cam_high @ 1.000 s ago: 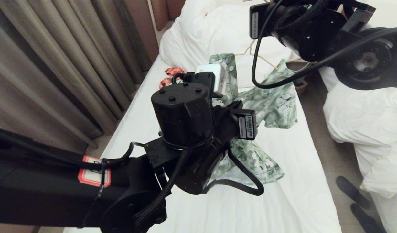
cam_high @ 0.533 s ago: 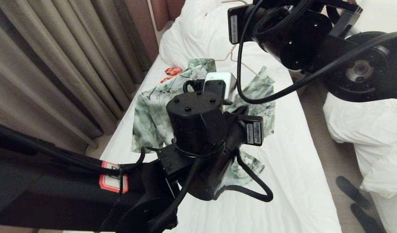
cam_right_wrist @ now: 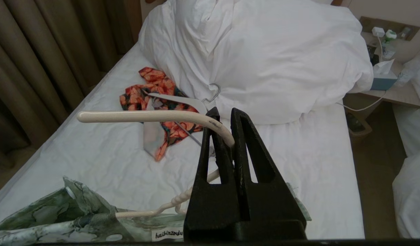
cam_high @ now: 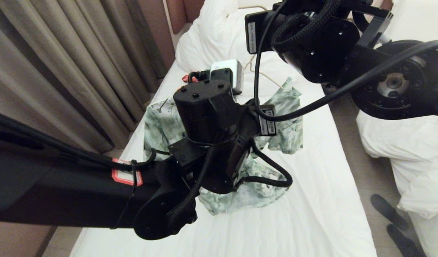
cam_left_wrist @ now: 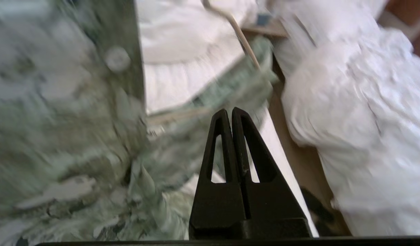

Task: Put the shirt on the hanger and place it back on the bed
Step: Take the clothes hanger out of the clothes

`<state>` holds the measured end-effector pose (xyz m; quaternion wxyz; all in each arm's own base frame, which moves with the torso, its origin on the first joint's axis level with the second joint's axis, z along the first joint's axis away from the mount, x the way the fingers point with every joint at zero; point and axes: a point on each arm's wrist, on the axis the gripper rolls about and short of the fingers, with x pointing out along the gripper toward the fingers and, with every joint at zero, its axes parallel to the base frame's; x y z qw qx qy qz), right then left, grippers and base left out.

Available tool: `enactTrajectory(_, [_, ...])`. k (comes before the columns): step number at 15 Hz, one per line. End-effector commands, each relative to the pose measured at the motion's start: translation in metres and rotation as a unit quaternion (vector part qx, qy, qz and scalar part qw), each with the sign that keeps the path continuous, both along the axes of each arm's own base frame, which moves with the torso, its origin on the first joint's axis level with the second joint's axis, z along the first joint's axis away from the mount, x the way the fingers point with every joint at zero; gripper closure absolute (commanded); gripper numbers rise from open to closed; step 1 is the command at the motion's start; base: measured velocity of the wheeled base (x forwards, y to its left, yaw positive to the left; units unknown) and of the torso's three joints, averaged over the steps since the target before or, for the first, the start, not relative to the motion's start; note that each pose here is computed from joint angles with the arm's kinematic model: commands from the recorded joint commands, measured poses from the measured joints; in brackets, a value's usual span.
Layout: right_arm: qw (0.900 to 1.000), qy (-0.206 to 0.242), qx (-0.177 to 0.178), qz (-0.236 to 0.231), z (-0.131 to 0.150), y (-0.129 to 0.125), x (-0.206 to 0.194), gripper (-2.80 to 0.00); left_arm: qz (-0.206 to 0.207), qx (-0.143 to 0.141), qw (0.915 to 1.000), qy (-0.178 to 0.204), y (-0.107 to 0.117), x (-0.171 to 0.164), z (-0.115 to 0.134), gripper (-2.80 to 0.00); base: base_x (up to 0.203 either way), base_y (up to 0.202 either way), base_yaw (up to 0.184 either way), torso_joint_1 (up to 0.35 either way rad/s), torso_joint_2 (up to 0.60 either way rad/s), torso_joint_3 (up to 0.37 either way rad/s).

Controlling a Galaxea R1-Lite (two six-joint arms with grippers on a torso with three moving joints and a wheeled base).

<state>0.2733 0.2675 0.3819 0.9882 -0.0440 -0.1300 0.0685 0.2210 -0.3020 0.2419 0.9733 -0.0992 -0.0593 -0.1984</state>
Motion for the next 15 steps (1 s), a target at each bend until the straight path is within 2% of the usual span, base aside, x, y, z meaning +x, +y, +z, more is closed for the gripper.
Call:
enactTrajectory(1, [1.000,-0.002,0.002,0.002,0.002,0.001,-0.003,0.00,0.015,-0.015,0.9997,-0.006,-0.006,0.008,0.000,0.00,0.000,0.000,0.000,0.000,0.00,0.000])
enactTrajectory(3, [1.000,-0.002,0.003,0.006,0.003,0.003,-0.007,0.00,0.037,-0.030,0.9988,-0.014,-0.014,0.014,-0.002,0.00,0.000,0.000,0.000,0.000,0.00,0.000])
enactTrajectory(4, [1.000,-0.003,0.004,0.008,0.004,0.004,-0.009,0.00,0.041,-0.027,0.9987,-0.016,-0.017,0.015,-0.004,0.00,0.000,0.000,0.000,0.000,0.00,0.000])
enactTrajectory(5, [1.000,-0.003,0.005,0.009,0.004,0.004,-0.010,0.00,0.042,-0.020,0.9988,-0.016,-0.020,0.016,-0.009,0.00,0.000,0.000,0.000,0.000,0.00,0.000])
enactTrajectory(7, [1.000,-0.001,0.011,0.005,0.003,0.005,-0.010,0.00,0.073,0.005,0.9969,-0.029,-0.026,0.024,-0.021,0.00,0.000,0.000,0.000,0.000,0.00,0.000])
enactTrajectory(8, [1.000,0.002,0.014,0.007,0.003,0.006,-0.011,0.00,0.093,0.013,0.9943,-0.051,-0.029,0.030,-0.025,0.00,0.000,0.000,0.000,0.000,0.00,0.000])
enactTrajectory(10, [1.000,0.002,0.017,0.003,0.003,0.005,-0.010,0.00,0.144,0.023,0.9819,-0.121,-0.026,0.041,-0.024,0.00,0.000,0.000,0.000,0.000,0.00,0.000])
enactTrajectory(11, [1.000,0.001,0.017,-0.001,0.004,0.002,-0.008,0.00,0.162,0.025,0.9764,-0.141,-0.024,0.043,-0.022,0.00,0.000,0.000,0.000,0.000,0.00,0.000])
enactTrajectory(15, [1.000,-0.003,0.021,-0.022,0.009,-0.014,-0.002,0.00,0.183,0.035,0.9728,-0.137,-0.015,0.055,-0.022,0.00,0.000,0.000,0.000,0.000,0.00,0.000])
